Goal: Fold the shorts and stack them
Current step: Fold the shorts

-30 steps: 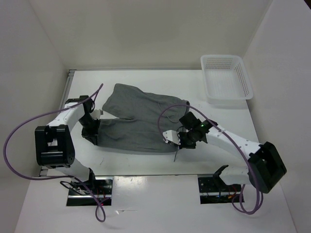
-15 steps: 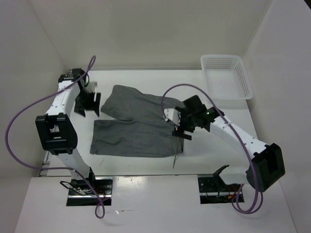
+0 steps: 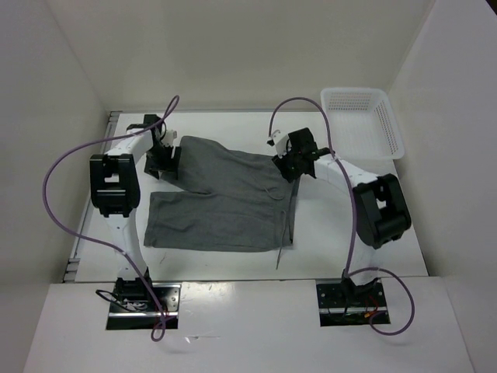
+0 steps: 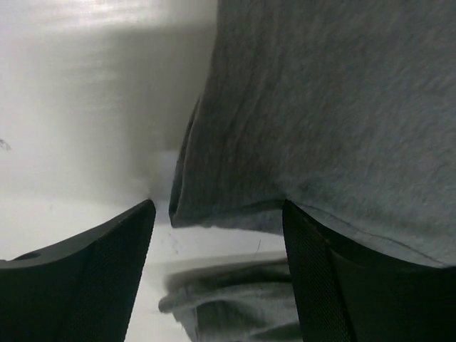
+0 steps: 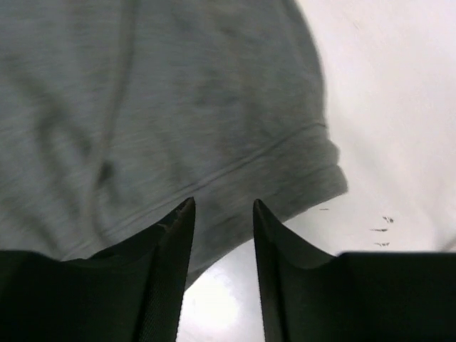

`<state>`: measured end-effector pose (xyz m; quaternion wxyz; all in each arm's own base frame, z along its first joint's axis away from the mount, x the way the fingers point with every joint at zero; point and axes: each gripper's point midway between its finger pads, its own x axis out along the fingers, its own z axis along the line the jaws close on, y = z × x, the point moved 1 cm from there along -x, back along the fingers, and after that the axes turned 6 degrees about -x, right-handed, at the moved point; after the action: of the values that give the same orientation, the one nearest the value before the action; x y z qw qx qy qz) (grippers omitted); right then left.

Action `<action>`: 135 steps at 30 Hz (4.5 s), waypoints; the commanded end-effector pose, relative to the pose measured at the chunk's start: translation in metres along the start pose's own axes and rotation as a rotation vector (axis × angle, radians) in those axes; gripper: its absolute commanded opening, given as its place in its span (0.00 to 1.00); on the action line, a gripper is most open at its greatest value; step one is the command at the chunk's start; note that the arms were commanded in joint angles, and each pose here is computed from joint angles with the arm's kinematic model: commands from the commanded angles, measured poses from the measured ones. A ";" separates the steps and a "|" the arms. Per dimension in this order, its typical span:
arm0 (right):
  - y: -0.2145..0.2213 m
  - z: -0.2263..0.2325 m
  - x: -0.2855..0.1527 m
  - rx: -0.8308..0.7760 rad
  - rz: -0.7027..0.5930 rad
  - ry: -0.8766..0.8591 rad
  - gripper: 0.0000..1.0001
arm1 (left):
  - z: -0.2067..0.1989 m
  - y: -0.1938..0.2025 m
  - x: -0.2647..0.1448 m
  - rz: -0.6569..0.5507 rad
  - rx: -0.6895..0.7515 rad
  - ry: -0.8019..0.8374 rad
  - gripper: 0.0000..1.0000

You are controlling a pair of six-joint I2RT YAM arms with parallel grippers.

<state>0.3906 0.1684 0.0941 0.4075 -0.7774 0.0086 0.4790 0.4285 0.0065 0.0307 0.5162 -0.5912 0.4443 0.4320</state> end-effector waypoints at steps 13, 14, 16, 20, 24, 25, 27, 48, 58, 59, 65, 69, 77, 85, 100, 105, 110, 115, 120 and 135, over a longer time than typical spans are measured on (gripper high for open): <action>-0.009 -0.045 0.046 0.153 0.028 0.158 0.34 | 0.023 0.076 0.036 0.111 -0.002 -0.108 0.23; -0.009 -0.045 0.046 0.153 0.028 0.158 0.34 | 0.023 0.086 0.030 0.143 -0.003 -0.109 0.22; -0.010 -0.047 0.046 0.161 0.023 0.170 0.34 | 0.023 0.108 0.027 0.201 -0.005 -0.111 0.22; -0.021 -0.047 0.038 0.158 -0.005 0.156 0.37 | 0.018 0.120 0.002 0.232 -0.008 -0.094 0.24; -0.049 -0.053 0.031 0.150 -0.074 0.138 0.48 | -0.005 0.055 -0.045 0.052 -0.003 0.010 0.62; -0.054 -0.056 0.029 0.139 -0.084 0.143 0.48 | -0.013 0.036 -0.056 -0.003 0.012 0.035 0.71; -0.058 -0.059 0.035 0.130 -0.086 0.145 0.52 | -0.018 0.000 -0.071 -0.102 0.023 0.048 0.82; -0.024 -0.075 0.078 0.034 0.024 0.193 0.62 | -0.062 -0.121 0.029 -0.209 0.103 0.156 0.91; 0.008 -0.048 0.085 -0.043 0.110 0.063 0.63 | -0.072 -0.036 0.060 0.105 0.073 0.212 0.58; 0.009 -0.043 0.085 -0.051 0.108 0.035 0.63 | -0.078 -0.031 0.062 0.117 0.081 0.222 0.49; 0.022 -0.043 0.087 -0.059 0.138 0.059 0.15 | -0.079 -0.052 0.054 0.032 0.107 0.187 0.00; -0.024 -0.091 0.067 -0.014 0.037 0.284 0.00 | -0.074 -0.110 0.001 -0.227 0.134 0.104 0.00; -0.075 -0.116 -0.005 -0.063 -0.067 0.376 0.00 | -0.052 -0.132 -0.116 -0.573 0.112 -0.059 0.00; -0.084 -0.109 -0.057 -0.111 -0.106 0.380 0.00 | -0.045 -0.111 -0.174 -0.686 0.097 -0.089 0.00; -0.012 0.040 -0.066 -0.434 0.006 -0.023 0.00 | -0.046 0.067 -0.118 -0.329 0.174 -0.062 0.01; 0.023 0.082 -0.061 -0.548 0.046 -0.118 0.00 | -0.049 0.119 -0.113 -0.215 0.192 -0.004 0.29; 0.040 0.092 -0.063 -0.572 0.070 -0.137 0.00 | -0.076 0.183 -0.131 0.006 0.188 0.210 0.68; 0.047 0.094 -0.064 -0.581 0.070 -0.138 0.00 | -0.086 0.184 -0.141 -0.009 0.192 0.268 0.72; 0.046 0.094 -0.062 -0.581 0.061 -0.132 0.00 | -0.047 0.159 -0.094 0.010 0.186 0.013 0.70; 0.049 0.093 -0.060 -0.582 0.074 -0.130 0.00 | -0.059 0.127 -0.091 0.051 0.112 0.145 0.59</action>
<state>0.2675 0.1729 0.0845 0.1526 -0.8200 -0.1215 0.5381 0.2943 -0.0470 0.0877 0.5425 -0.5686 0.4884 0.3792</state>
